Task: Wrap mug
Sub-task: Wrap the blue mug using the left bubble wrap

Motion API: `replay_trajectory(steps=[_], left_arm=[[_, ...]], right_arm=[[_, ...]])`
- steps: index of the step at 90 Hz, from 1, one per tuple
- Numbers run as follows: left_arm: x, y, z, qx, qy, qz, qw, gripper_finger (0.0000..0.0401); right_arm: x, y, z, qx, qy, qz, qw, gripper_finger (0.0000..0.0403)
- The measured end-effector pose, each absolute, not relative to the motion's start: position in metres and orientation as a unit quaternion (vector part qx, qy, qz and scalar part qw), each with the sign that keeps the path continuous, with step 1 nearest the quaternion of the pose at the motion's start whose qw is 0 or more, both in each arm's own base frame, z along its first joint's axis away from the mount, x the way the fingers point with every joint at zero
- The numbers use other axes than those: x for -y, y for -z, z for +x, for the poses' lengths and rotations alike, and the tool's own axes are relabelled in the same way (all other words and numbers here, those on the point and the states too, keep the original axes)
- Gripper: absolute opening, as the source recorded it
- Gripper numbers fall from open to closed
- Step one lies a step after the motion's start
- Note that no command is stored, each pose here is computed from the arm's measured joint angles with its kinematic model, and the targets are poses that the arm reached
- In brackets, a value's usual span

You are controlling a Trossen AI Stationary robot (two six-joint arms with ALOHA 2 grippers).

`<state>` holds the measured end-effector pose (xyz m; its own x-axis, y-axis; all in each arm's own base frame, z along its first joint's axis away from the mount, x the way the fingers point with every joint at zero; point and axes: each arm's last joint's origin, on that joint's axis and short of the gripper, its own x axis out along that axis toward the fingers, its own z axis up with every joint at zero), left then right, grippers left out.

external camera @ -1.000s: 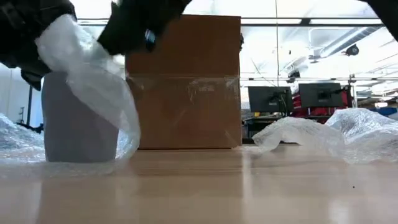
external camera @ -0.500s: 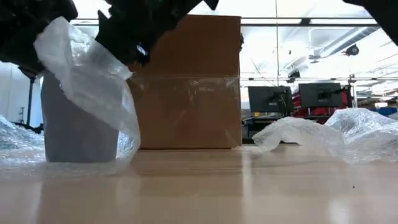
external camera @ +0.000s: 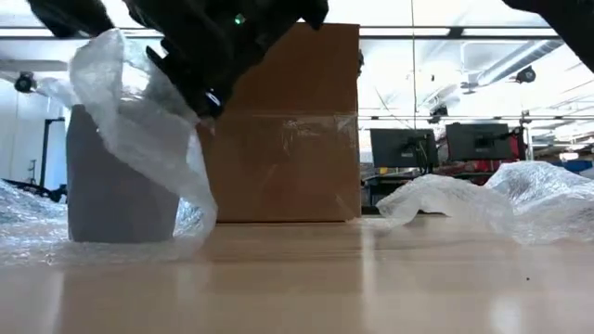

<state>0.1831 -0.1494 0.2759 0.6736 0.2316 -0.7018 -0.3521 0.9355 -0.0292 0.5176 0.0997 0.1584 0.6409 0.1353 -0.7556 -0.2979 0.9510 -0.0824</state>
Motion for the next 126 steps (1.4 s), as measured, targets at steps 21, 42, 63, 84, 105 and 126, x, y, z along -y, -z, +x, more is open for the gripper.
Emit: replay_trajectory(steps=[21,42,63,84,105,126], left_arm=[[0.155,-0.243,0.159,-0.417,-0.187,-0.116,0.882,0.0000],[0.162,-0.207,0.154,-0.339,-0.178,-0.158,0.910,0.0000],[0.158,-0.199,0.180,-0.268,-0.129,-0.159,0.942,0.0000],[0.151,-0.192,0.184,-0.273,-0.127,-0.150,0.942,0.0000],[0.145,-0.170,0.178,-0.258,-0.121,-0.198,0.938,0.0000],[0.146,-0.172,0.179,-0.258,-0.111,-0.181,0.943,0.0000]], right_arm=[[-0.100,-0.159,0.518,-0.404,-0.120,-0.100,0.901,0.0002],[-0.100,-0.159,0.518,-0.402,-0.121,-0.104,0.901,0.0002],[-0.100,-0.159,0.518,-0.402,-0.122,-0.104,0.902,0.0002],[-0.100,-0.159,0.518,-0.401,-0.120,-0.104,0.902,0.0002],[-0.099,-0.179,0.514,-0.414,-0.125,-0.116,0.894,0.0002],[-0.100,-0.225,0.510,-0.426,-0.136,-0.125,0.886,0.0002]])
